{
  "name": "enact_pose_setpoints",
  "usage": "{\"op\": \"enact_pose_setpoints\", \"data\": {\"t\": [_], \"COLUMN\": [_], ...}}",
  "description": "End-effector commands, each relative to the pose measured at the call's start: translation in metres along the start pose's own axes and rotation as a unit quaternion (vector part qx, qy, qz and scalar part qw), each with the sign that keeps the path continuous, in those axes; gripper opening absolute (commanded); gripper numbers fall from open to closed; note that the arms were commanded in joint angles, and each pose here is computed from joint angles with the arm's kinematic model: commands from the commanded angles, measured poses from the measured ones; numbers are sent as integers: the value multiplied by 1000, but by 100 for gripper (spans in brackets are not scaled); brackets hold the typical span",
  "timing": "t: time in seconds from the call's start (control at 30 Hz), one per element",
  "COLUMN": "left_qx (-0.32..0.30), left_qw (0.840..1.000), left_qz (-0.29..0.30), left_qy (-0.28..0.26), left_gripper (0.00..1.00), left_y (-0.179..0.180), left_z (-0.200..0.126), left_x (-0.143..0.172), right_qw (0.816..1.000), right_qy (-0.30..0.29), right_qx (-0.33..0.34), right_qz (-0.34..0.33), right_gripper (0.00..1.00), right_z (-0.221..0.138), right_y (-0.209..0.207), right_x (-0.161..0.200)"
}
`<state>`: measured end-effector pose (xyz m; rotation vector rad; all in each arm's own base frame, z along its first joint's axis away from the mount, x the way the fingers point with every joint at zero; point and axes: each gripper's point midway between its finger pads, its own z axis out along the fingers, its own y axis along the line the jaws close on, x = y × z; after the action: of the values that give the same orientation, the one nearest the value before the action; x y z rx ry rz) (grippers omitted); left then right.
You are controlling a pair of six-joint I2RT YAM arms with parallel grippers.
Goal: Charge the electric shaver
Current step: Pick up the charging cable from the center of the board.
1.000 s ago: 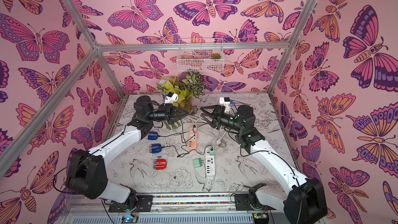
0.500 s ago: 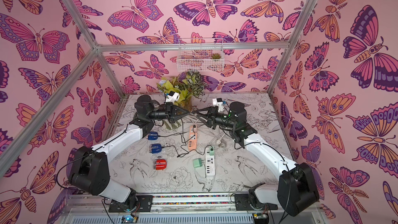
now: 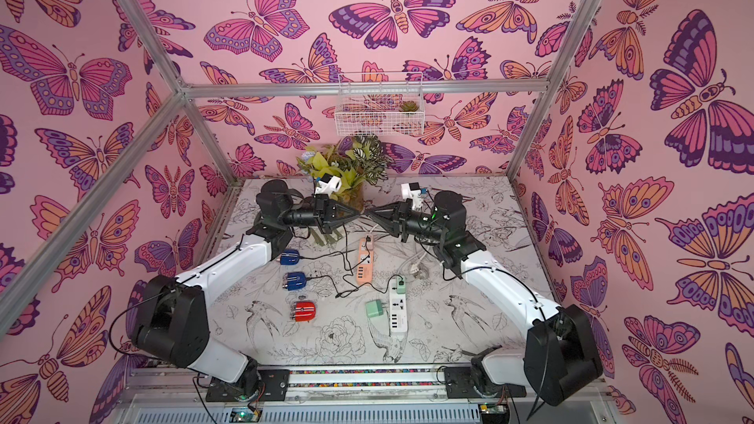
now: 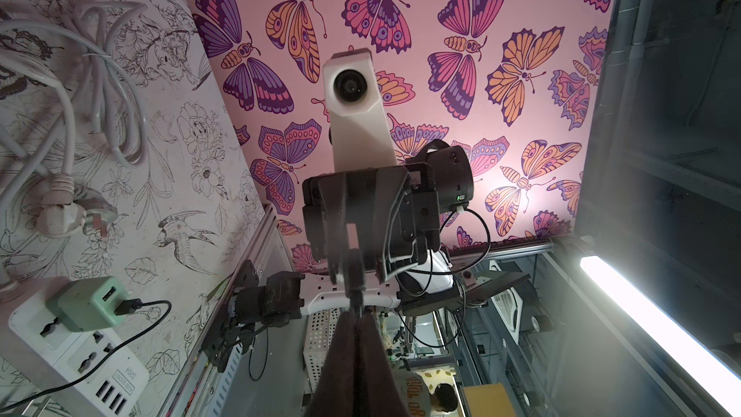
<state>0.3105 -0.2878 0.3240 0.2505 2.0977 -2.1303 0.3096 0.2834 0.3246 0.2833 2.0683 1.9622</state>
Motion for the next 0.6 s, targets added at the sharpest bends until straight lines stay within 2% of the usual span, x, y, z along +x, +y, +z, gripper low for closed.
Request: {"op": "enact_pose_setpoints", "data": {"t": [0.0,0.4,0.57], "left_qx": [10,10,9], "left_qw": [1000,1000,1000], "left_qz": [22,17,16], "left_qy": [13,17,14], "left_gripper": [0,0,0], "left_y": [-11,-10,-8], "left_z": [2,2,2], "left_x": [2,3,2], "right_qw": [1000,999,999], "right_qy": [0,3,2], "right_qx": [-9,-13,-10], "right_qz": [-30,-36,-35], "right_gripper": [25,21,6], "right_z": [2,5,5], "right_y": [13,15,14], "right_x": [-3,-7,-7]}}
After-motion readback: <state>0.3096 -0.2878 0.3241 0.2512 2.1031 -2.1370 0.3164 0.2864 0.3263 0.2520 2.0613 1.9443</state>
